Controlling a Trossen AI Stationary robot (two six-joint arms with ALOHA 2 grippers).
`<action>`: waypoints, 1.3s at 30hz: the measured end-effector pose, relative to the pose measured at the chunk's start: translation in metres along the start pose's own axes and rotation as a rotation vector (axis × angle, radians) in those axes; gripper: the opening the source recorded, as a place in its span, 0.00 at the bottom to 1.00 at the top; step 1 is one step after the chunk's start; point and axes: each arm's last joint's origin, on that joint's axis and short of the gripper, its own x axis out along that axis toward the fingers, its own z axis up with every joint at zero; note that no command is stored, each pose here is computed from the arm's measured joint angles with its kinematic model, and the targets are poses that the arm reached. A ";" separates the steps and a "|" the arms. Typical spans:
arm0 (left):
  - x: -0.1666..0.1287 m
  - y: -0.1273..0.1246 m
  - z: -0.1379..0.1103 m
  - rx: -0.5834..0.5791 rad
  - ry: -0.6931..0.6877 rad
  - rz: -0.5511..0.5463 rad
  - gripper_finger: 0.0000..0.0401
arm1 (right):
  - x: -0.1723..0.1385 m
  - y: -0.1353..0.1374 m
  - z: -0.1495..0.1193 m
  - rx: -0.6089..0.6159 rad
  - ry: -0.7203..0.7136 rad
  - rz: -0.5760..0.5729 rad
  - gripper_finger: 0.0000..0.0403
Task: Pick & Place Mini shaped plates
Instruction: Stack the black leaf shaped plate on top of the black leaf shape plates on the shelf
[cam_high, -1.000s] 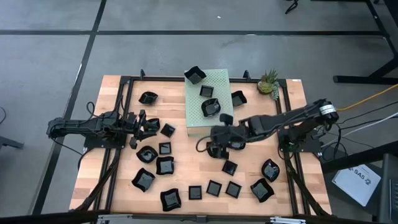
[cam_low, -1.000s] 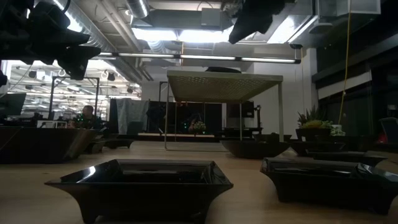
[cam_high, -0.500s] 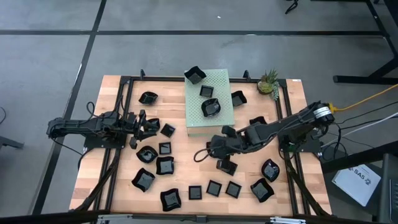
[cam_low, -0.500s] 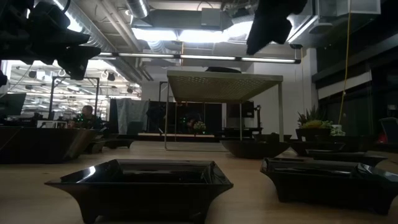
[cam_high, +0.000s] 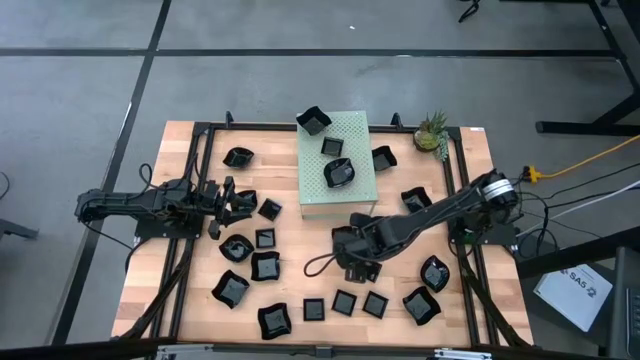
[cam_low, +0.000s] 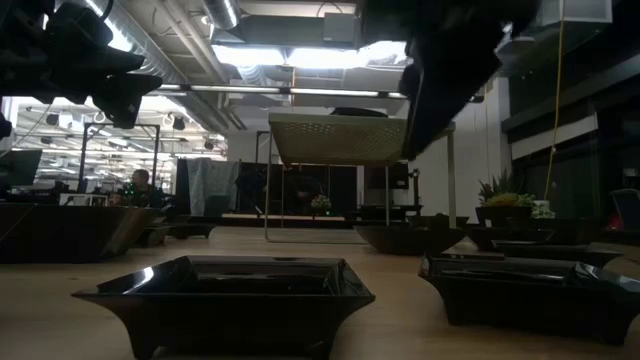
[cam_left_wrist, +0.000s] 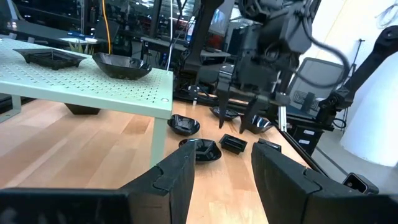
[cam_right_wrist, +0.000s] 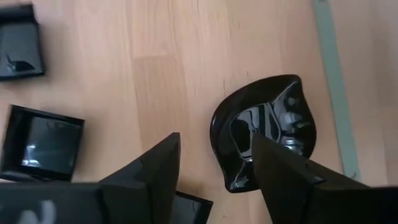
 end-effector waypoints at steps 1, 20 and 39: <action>0.000 0.000 0.000 0.000 0.000 0.000 0.38 | 0.004 0.001 0.000 -0.005 0.009 -0.004 0.47; 0.000 0.000 0.000 0.000 0.000 0.000 0.38 | 0.061 0.004 -0.009 -0.107 0.101 -0.147 0.37; 0.000 0.000 0.000 0.000 0.000 0.000 0.38 | 0.062 0.001 -0.007 -0.074 0.087 -0.182 0.02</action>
